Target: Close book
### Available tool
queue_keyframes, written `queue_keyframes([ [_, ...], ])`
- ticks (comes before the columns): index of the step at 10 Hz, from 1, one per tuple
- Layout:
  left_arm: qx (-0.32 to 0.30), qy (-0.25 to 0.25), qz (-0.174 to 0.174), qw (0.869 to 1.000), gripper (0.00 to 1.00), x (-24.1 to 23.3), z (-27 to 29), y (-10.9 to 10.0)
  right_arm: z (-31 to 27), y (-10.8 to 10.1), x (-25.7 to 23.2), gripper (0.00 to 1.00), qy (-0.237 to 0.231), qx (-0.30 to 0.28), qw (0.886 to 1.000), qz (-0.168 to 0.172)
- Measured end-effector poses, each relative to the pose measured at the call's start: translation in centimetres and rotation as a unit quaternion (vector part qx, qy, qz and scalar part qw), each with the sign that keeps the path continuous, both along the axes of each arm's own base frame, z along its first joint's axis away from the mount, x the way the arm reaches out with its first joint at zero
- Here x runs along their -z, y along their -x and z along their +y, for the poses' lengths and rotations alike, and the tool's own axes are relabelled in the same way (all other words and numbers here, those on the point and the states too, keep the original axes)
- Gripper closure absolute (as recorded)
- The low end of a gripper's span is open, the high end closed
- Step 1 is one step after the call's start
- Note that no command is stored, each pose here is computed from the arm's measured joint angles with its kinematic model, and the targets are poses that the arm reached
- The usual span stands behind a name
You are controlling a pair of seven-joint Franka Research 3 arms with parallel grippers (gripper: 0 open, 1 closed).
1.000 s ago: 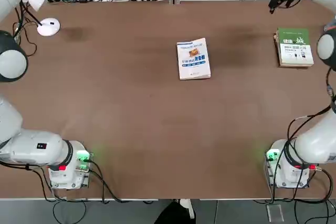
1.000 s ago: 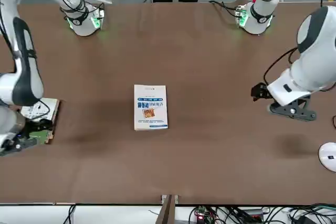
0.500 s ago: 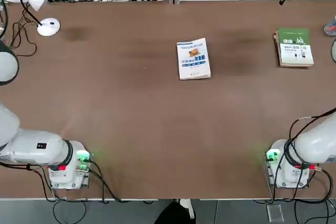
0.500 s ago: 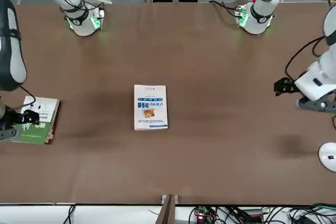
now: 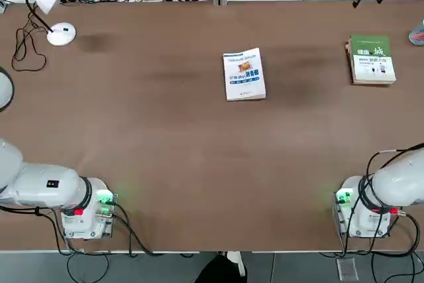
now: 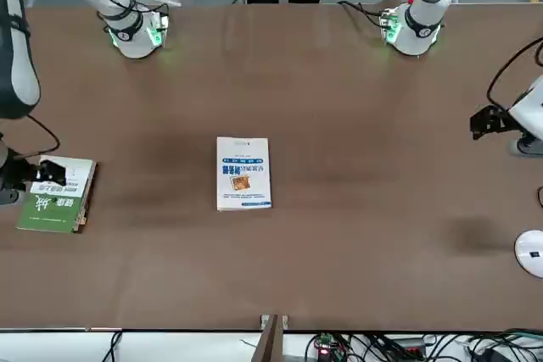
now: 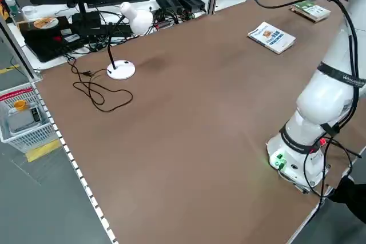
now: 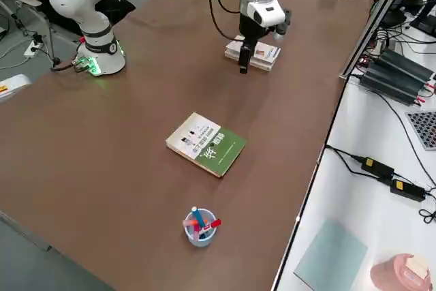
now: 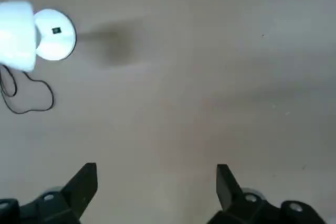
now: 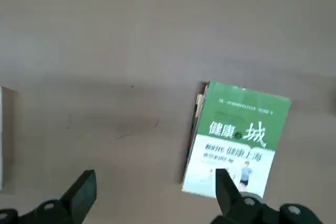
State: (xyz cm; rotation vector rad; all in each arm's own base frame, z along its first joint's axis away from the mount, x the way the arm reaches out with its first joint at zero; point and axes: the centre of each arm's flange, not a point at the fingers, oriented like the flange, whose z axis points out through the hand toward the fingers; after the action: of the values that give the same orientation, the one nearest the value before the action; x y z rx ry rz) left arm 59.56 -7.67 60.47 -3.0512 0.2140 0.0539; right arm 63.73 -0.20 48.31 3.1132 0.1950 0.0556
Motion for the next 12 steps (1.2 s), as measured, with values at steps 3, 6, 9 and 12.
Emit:
queue_keyframes([
  [3, -0.008, 0.01, 0.009, 1.0, 0.0, 0.0, 1.7, 1.5, 0.9, 1.8, -2.8, 0.0, -0.007, 0.032, 0.999, 0.003],
  [6, -0.009, 0.028, 0.008, 1.0, 0.0, -0.8, 1.1, 3.6, 2.6, 3.8, -6.6, 0.0, -0.014, 0.057, 0.998, 0.002],
  [9, -0.018, 0.034, -0.001, 0.999, 0.0, -2.4, 0.8, 6.2, 4.5, 6.1, -11.0, 0.0, -0.018, 0.064, 0.998, 0.004],
  [12, -0.02, 0.031, -0.013, 0.999, 0.0, -4.1, 0.9, 9.1, 4.5, 7.4, -14.6, 0.0, -0.02, 0.068, 0.997, -0.005],
])
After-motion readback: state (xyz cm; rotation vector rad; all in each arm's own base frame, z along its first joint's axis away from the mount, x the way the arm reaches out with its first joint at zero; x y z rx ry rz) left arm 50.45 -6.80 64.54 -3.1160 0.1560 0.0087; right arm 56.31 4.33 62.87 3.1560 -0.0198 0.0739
